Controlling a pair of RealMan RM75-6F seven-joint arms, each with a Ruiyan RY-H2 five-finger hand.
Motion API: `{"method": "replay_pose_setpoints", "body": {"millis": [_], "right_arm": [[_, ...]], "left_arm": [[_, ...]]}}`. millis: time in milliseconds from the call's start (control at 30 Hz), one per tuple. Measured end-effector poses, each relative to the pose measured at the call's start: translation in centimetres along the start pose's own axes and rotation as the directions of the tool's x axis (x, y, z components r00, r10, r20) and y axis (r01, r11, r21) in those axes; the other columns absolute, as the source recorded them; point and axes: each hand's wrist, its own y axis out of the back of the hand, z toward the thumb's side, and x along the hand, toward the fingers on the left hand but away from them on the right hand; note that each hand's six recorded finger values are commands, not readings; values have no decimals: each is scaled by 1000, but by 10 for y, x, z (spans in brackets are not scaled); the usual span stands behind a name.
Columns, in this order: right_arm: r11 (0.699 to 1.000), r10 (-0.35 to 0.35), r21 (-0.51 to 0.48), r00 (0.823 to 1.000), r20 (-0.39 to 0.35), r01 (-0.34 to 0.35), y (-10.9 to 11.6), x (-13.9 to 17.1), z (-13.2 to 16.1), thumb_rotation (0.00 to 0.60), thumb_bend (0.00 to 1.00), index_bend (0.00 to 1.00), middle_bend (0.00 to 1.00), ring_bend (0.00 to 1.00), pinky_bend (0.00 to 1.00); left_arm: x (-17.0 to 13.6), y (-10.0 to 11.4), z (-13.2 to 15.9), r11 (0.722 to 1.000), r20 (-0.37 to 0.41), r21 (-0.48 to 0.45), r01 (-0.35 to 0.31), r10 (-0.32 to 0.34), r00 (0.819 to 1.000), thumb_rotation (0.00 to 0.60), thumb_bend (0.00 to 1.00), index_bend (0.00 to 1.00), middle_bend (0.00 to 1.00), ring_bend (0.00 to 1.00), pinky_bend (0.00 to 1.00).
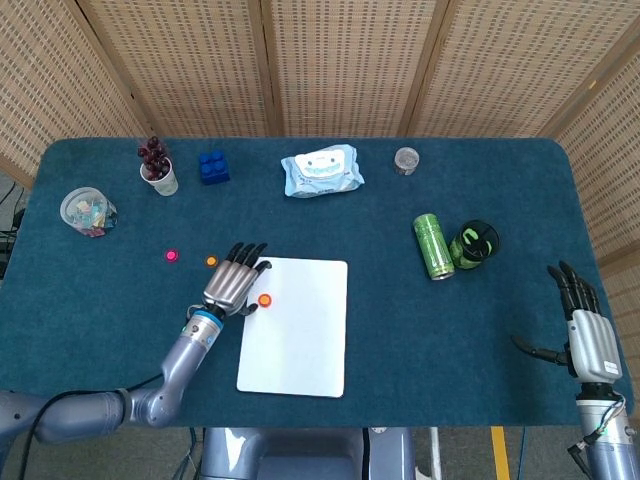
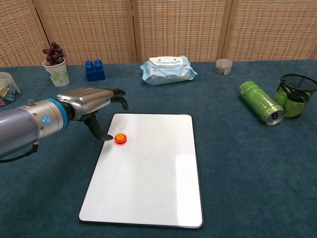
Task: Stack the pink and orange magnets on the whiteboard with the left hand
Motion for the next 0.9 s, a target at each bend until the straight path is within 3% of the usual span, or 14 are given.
{"method": "replay_pose_setpoints", "body": {"millis": [200,467,667,900], "right_arm": [[1000,4,3,1000,1,-4,-1,0,0,600,105,0,0,0,0],[1000,4,4,1000,7,-4,-1,0,0,600,105,0,0,0,0],[1000,7,3,1000,10,-7,-2,0,0,600,105,0,0,0,0],[1000,9,3,1000,10,-9,-2,0,0,600,105,0,0,0,0]], "left_arm": [[-7,22,-68,999,-135,-4,-44,43,990,600,325,206,0,0,0],[-11,21,-148,997,-279,-60,-58,39,959,600,338,301,0,0,0],[-10,9,-182,997,-330,-62,-46,23,944,600,340,349,0,0,0],[-6,-4,-193,996,-345,-76,-38,9,939,600,338,364,0,0,0]]}}
